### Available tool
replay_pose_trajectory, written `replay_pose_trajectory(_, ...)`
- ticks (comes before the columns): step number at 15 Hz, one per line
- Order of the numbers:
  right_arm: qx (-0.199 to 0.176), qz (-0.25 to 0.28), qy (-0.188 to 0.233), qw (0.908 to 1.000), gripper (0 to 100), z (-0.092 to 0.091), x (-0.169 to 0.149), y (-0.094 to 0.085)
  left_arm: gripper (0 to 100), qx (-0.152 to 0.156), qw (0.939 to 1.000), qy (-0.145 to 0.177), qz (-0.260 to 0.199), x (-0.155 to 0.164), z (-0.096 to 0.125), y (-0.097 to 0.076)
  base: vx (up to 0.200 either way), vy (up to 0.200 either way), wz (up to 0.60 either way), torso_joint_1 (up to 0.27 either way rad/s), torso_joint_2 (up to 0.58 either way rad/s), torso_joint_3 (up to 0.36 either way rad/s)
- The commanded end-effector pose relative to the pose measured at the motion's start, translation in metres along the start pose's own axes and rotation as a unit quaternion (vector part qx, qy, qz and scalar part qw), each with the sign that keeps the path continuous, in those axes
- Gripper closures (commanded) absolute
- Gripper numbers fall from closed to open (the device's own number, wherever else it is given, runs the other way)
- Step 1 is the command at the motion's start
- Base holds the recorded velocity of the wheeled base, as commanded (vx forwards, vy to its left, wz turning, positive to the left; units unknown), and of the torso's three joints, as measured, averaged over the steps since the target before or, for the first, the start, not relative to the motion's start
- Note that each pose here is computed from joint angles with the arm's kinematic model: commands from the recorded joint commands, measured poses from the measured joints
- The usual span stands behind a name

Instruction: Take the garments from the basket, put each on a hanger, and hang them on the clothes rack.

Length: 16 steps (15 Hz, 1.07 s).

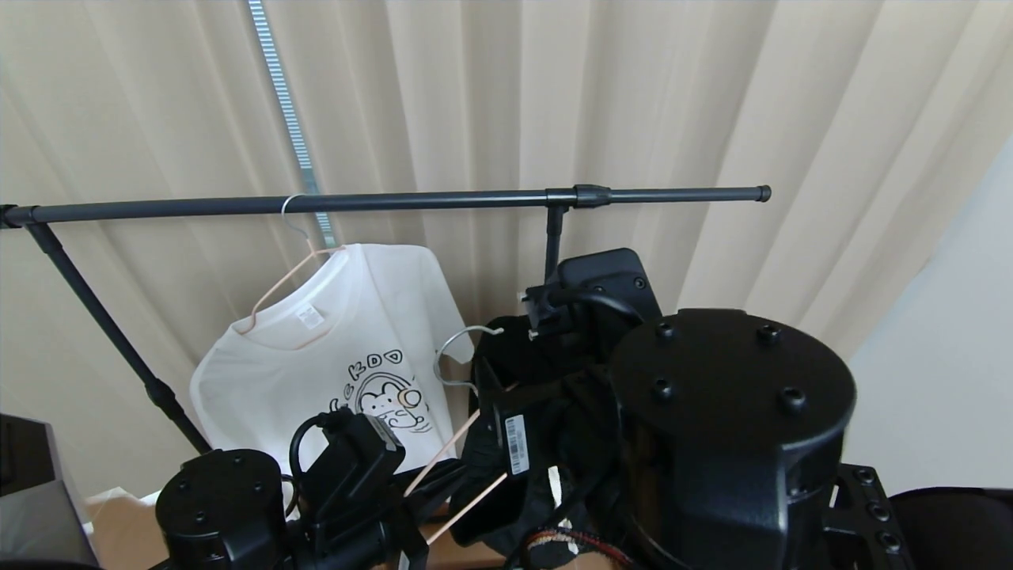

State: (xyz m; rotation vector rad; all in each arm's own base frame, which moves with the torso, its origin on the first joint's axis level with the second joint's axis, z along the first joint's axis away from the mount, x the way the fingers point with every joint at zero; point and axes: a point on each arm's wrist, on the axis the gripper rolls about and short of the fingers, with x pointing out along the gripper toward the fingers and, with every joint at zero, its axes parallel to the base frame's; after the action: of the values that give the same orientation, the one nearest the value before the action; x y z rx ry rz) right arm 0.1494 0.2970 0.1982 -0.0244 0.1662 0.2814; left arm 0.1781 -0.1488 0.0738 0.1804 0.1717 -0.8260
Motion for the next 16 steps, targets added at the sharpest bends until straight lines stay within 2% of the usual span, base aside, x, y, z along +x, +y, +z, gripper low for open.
replay_pose_trajectory(1,0.007,-0.016,-0.004,0.9998,0,0.004,0.005,-0.009,100,0.001,1.0,-0.008,0.001,-0.001,0.003,0.0,0.0,0.0,0.0,0.0,0.0,0.0)
replay_pose_trajectory(4,0.005,-0.021,-0.001,0.9998,0,0.002,0.007,-0.011,100,-0.013,0.9997,-0.02,0.001,-0.004,0.008,0.0,0.0,0.0,0.0,0.0,0.0,0.0)
replay_pose_trajectory(12,0.003,-0.019,-0.001,0.9998,0,0.002,0.005,-0.011,100,-0.022,0.9993,-0.03,0.007,0.0,0.012,0.003,0.0,0.0,0.0,0.0,0.0,0.0)
replay_pose_trajectory(16,0.006,-0.013,-0.008,0.9999,0,0.01,-0.004,-0.014,100,-0.024,0.9993,-0.029,0.009,0.0,0.011,0.004,0.0,0.0,0.0,0.0,0.0,0.0)
